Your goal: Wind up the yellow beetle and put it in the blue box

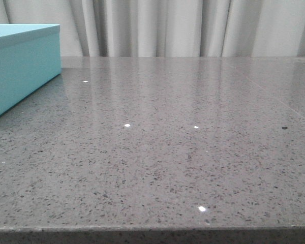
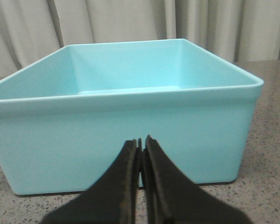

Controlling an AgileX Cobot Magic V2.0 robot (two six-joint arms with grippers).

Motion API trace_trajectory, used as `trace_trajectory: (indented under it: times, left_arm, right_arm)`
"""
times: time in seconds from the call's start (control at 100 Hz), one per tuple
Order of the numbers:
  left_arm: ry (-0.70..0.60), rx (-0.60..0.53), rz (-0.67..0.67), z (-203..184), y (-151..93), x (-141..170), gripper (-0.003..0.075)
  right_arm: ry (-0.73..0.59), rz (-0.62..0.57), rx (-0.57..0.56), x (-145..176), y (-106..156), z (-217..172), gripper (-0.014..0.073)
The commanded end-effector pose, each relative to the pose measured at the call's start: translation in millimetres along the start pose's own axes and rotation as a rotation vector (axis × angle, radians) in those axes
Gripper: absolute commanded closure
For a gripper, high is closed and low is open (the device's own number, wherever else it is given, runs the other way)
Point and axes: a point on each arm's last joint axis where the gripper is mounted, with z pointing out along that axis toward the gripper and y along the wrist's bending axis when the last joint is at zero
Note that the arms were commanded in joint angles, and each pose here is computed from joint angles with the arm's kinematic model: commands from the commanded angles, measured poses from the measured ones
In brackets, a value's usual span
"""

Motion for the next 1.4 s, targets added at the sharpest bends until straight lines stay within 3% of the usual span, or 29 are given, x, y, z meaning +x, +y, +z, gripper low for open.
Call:
trace_trajectory:
  times: [0.0,0.17,0.4,0.72,0.91,1.39]
  left_arm:
    - [-0.086,-0.006,-0.009,-2,1,-1,0.0739]
    - [-0.086,-0.006,-0.009,-2,1,-1,0.0739]
    - [-0.086,-0.006,-0.009,-2,1,-1,0.0738]
    - [-0.086,-0.006,-0.009,-2,1,-1,0.0739]
    - [-0.086,-0.006,-0.009,-2,1,-1,0.0738]
    - [-0.086,-0.006,-0.009,-2,1,-1,0.0739]
  right_arm:
    - [-0.099,-0.032,-0.019,-14,3,-2,0.0662]
    - [-0.169,-0.037,-0.029,-4,2,4,0.0662]
    - [-0.358,-0.01,0.066,19,-7,5,0.0662]
    - [-0.367,-0.043,0.27,68,-23,7,0.0662]
    - [-0.389,-0.046,0.273,90,-28,13,0.0662]
    - [-0.387,-0.055,0.275,90,-28,13,0.0662]
